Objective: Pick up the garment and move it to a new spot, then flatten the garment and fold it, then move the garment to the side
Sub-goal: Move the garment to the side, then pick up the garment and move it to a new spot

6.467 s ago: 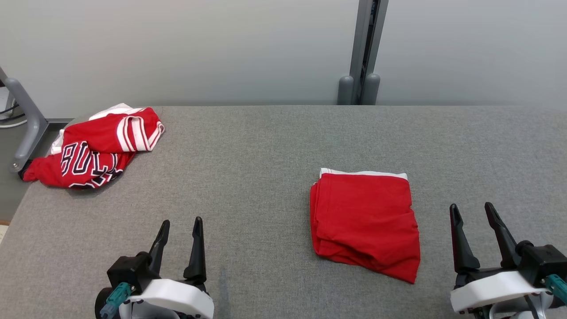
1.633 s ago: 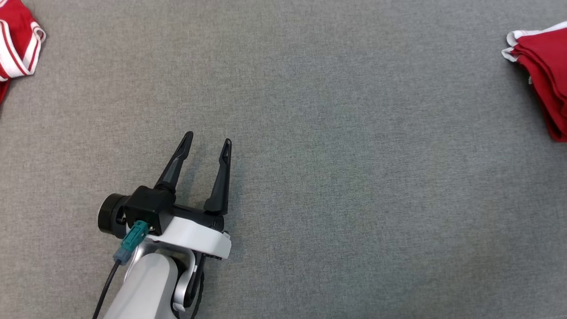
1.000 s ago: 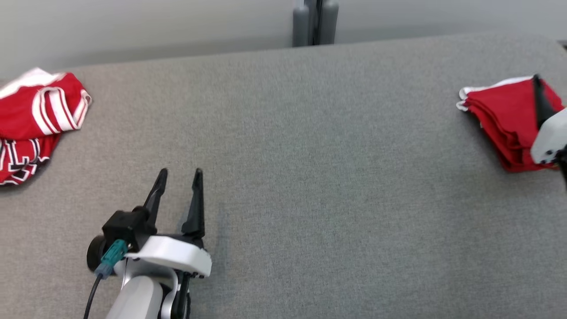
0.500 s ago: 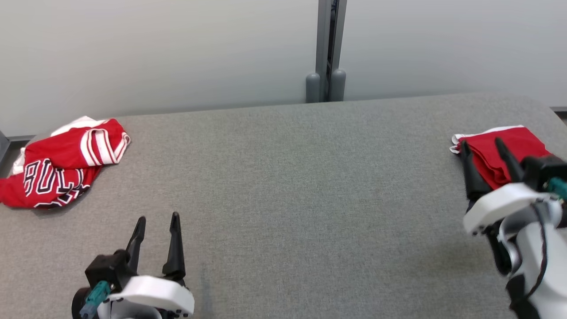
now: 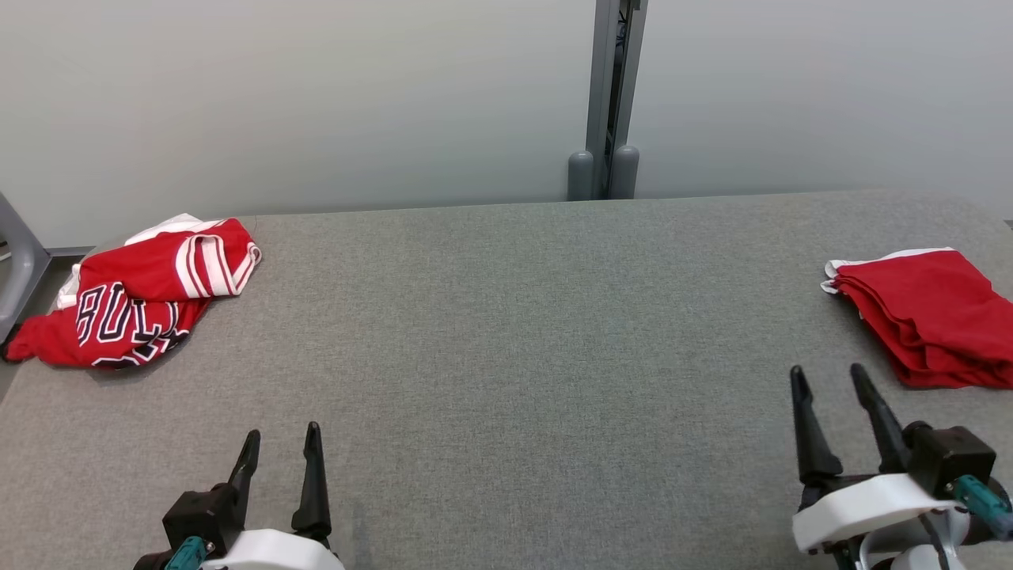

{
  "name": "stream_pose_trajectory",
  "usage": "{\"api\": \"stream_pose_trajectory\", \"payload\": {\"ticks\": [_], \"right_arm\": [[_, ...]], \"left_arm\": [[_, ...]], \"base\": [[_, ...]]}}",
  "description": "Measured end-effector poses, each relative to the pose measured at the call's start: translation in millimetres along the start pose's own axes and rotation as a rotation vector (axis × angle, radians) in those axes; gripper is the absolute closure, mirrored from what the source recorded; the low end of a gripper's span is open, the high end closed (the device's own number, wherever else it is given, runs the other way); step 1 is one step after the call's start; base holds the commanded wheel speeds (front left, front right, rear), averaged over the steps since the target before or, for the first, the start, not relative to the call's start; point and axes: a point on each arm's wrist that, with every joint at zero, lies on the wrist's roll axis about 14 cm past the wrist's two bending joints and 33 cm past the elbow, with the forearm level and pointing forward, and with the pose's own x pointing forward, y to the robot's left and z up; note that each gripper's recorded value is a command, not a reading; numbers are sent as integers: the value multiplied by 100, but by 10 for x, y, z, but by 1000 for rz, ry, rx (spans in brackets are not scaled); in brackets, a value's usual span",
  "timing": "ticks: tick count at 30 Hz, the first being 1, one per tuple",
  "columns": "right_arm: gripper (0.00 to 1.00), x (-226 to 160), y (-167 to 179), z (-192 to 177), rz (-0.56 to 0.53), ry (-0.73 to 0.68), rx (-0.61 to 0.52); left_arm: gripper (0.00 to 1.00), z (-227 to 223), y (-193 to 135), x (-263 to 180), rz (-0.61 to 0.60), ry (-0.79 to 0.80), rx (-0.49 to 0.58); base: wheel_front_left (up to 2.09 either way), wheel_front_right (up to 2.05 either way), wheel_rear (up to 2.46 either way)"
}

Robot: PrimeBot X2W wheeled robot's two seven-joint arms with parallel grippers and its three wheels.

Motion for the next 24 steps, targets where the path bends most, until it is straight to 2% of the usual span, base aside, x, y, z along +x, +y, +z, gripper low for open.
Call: {"api": "stream_pose_trajectory", "payload": {"ticks": [10,24], "right_arm": [[0,-26,152,-8,41,1,20],[0,-49,178,-74,48,26,21]], "left_arm": [[0,-67,-26,-13,-7,20,7],[0,-51,-33,-5,-8,15,10]], "base": [[0,0,0],[0,0,0]]}}
